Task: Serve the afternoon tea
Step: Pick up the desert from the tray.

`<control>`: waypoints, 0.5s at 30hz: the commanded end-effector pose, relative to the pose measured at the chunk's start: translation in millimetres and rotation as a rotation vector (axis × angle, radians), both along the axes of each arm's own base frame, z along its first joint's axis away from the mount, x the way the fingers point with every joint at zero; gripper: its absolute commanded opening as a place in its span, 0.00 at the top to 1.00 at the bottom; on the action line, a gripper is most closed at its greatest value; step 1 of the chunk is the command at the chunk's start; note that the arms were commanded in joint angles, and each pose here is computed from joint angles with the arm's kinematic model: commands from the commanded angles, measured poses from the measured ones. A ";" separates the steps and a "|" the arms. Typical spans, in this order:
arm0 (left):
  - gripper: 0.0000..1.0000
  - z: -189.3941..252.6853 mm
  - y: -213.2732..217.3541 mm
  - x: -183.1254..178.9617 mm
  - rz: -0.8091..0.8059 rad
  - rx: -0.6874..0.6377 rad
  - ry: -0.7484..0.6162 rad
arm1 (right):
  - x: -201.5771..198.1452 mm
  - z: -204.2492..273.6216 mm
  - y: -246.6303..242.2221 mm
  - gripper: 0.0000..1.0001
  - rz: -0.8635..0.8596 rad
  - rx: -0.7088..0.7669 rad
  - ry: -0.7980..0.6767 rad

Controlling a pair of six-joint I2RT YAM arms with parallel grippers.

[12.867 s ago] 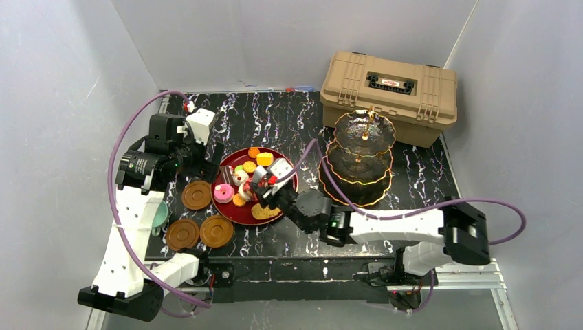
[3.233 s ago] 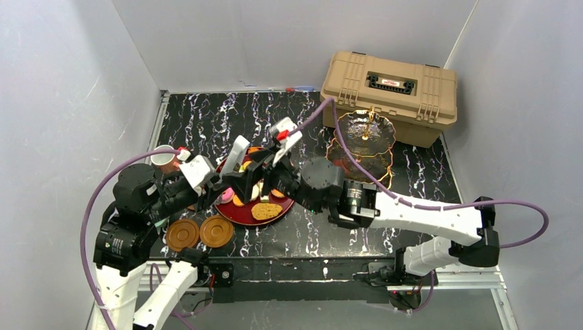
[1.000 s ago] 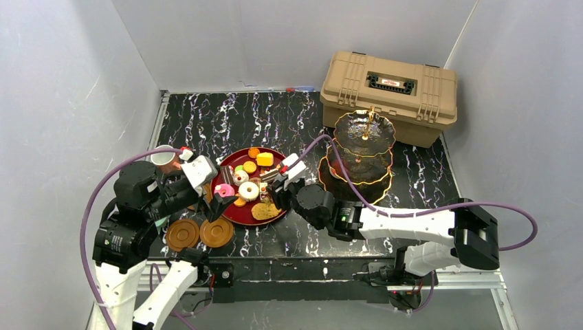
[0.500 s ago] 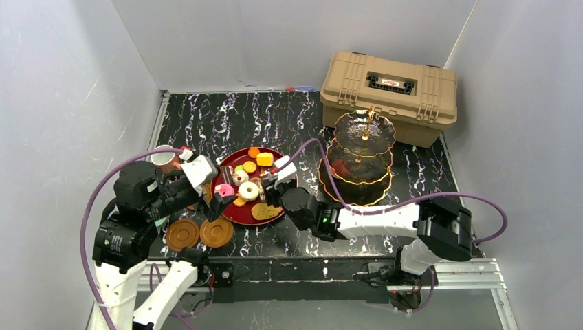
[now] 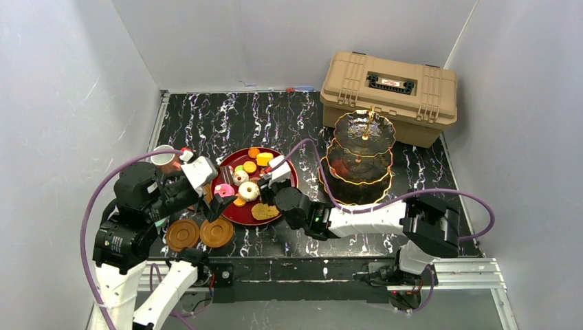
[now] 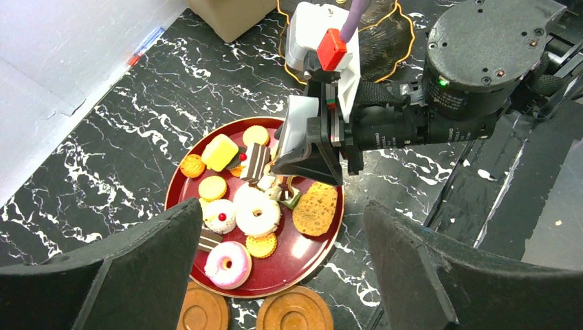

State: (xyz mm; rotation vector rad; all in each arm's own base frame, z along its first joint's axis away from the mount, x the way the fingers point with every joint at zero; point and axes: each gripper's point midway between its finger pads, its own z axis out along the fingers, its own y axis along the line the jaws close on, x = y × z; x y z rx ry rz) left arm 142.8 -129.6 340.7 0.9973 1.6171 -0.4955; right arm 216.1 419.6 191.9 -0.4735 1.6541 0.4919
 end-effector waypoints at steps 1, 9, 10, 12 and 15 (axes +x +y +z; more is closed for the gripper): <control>0.15 0.4 1.1 -4.0 -0.004 0.005 -0.007 | 7.3 29.3 5.3 0.50 -0.047 0.103 -0.028; 0.15 0.4 0.4 -4.3 -0.008 0.003 -0.004 | 7.8 19.2 0.2 0.51 -0.063 0.075 -0.017; 0.15 0.8 0.3 -4.3 -0.009 0.003 -0.005 | 7.6 15.5 -1.3 0.51 -0.065 0.067 -0.013; 0.15 1.4 0.6 -4.3 -0.008 0.003 -0.006 | 7.4 12.8 -5.6 0.51 -0.074 0.061 -0.007; 0.15 1.3 0.1 -5.0 -0.012 0.002 -0.006 | 6.0 8.2 -10.0 0.50 -0.081 0.068 0.011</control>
